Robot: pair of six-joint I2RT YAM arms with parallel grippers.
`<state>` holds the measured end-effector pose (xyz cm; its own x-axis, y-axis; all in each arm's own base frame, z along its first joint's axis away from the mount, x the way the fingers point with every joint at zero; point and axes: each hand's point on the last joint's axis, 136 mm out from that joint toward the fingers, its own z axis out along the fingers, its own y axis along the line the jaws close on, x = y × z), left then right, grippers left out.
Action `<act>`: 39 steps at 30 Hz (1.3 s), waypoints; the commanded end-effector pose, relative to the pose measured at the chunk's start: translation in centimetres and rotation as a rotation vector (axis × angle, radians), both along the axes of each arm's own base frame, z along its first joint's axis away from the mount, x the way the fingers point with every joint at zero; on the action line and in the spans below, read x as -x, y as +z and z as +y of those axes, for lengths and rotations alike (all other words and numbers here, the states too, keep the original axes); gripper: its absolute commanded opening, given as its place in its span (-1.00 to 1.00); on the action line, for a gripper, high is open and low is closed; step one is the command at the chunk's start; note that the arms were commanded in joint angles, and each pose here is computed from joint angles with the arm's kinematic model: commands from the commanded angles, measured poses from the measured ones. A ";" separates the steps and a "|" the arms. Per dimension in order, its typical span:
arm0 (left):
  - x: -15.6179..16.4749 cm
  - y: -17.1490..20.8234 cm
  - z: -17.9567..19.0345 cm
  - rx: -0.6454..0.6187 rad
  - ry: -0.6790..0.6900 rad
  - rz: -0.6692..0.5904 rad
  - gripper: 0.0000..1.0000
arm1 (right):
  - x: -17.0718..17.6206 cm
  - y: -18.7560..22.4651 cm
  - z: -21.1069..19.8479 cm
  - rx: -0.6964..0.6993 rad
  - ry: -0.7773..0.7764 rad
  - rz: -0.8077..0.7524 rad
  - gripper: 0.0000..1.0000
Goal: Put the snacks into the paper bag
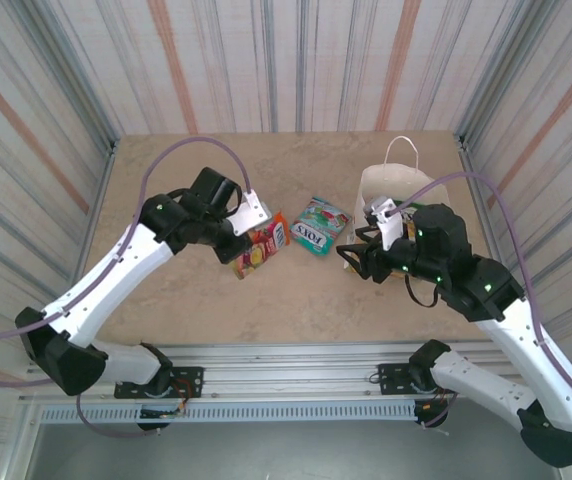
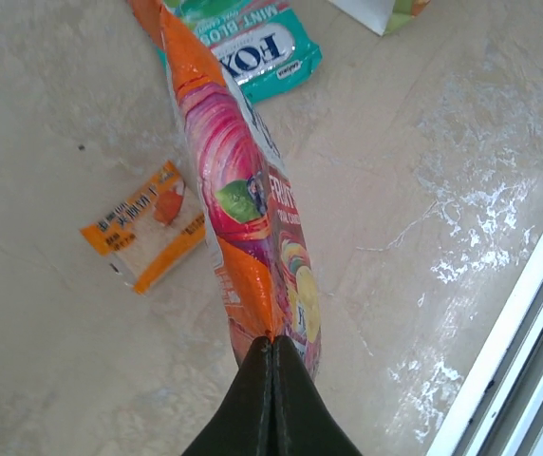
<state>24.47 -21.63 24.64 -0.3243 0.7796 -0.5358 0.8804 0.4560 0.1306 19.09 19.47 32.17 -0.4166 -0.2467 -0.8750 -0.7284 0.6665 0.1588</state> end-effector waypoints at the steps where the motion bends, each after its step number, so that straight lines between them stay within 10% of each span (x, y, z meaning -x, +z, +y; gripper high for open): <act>1: 1.2 3.1 0.2 0.015 -0.115 -0.085 -1.00 | 0.3 1.6 1.3 -0.006 0.094 -0.074 0.24; 14: 4.0 10.2 -0.8 0.172 -0.253 -0.185 -1.00 | -2.0 1.0 4.5 0.117 0.267 -0.142 0.51; 28: 5.2 14.4 -1.7 0.295 -0.334 -0.276 -1.00 | -2.7 2.2 8.3 -0.076 0.445 -0.106 0.59; 39: 5.0 15.6 -2.6 0.363 -0.343 -0.305 -1.00 | -1.4 2.8 9.9 -0.233 0.569 -0.078 0.12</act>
